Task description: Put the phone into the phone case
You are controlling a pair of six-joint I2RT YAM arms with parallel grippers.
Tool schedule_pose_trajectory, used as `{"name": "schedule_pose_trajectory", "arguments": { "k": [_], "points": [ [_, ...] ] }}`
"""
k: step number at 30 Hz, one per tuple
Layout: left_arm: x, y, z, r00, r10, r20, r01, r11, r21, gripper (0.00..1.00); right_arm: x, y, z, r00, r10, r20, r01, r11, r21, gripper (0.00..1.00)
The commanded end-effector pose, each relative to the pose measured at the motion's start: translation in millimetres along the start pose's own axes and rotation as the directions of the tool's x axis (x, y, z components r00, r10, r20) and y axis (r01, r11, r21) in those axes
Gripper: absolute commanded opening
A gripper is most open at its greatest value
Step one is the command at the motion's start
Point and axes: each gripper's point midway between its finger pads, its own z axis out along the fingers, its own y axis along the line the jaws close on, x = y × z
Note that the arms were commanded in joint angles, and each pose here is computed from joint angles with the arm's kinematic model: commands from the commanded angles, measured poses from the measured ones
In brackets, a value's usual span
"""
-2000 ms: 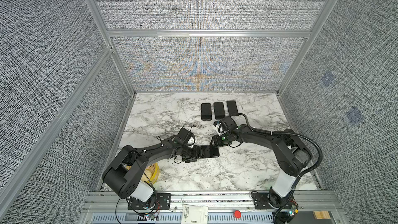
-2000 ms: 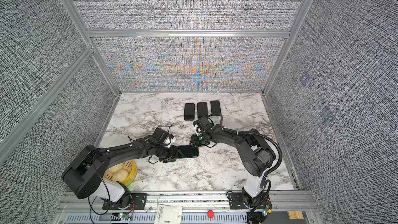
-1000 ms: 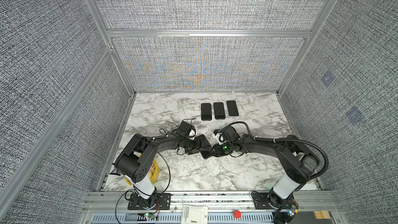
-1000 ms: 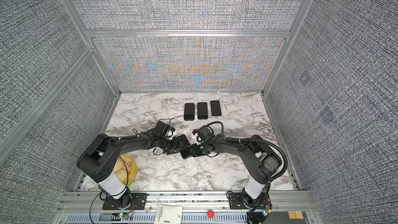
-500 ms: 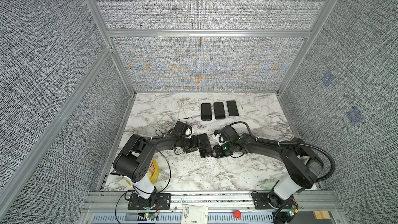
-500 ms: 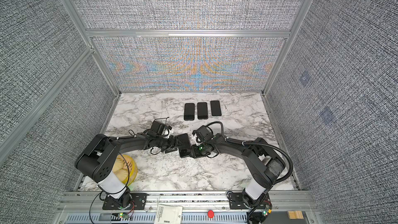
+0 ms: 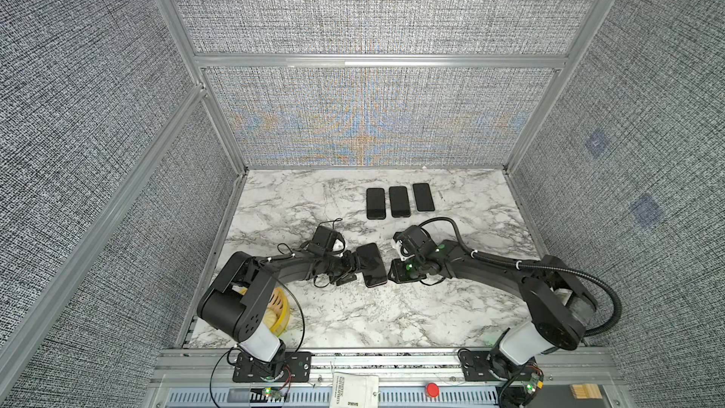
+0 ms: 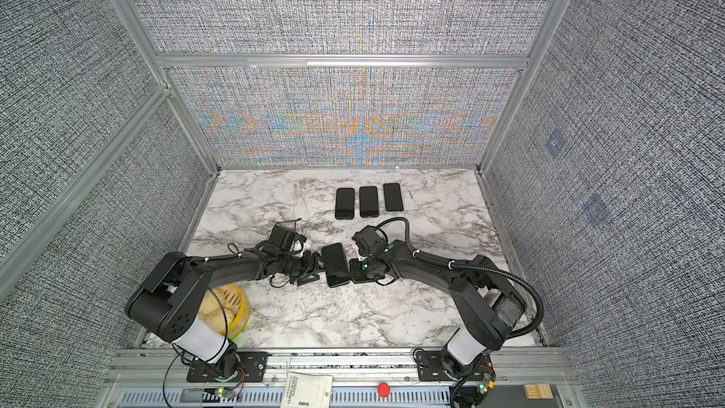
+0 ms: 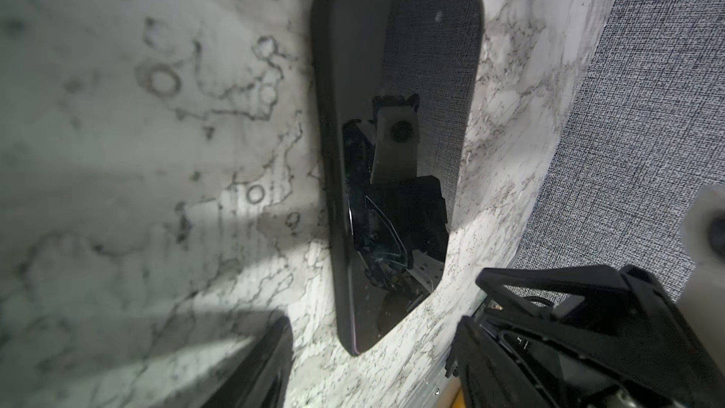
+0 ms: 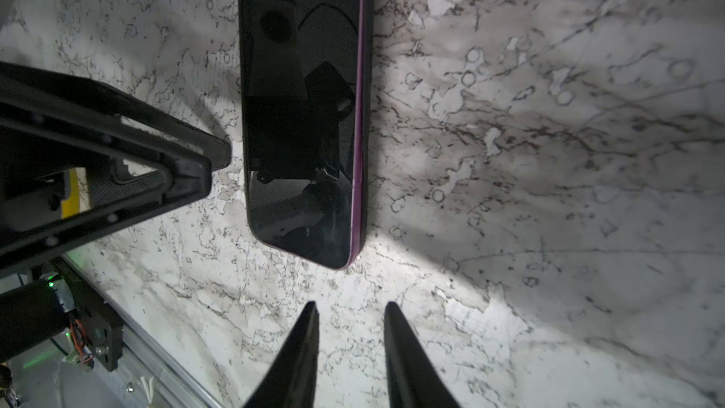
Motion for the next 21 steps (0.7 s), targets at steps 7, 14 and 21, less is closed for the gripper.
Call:
{"name": "schedule_pose_trajectory", "arguments": {
  "k": [7, 14, 21],
  "points": [
    [-3.6, -7.0, 7.7, 0.999, -0.044, -0.02, 0.045, 0.998, 0.054, 0.64, -4.5, 4.6, 4.8, 0.999, 0.031, 0.015, -0.031, 0.999, 0.013, 0.31],
    [-2.0, -2.0, 10.3, 0.998, -0.041, -0.038, 0.042, 0.999, 0.019, 0.61, -8.3, 3.4, 5.2, 1.0, 0.008, 0.019, -0.009, 0.999, 0.031, 0.29],
    [2.8, 9.4, 9.9, 0.998, -0.044, -0.052, 0.041, 0.998, -0.04, 0.59, -11.6, 11.9, 12.8, 1.0, -0.007, 0.003, 0.007, 1.0, 0.012, 0.27]
  ]
}}
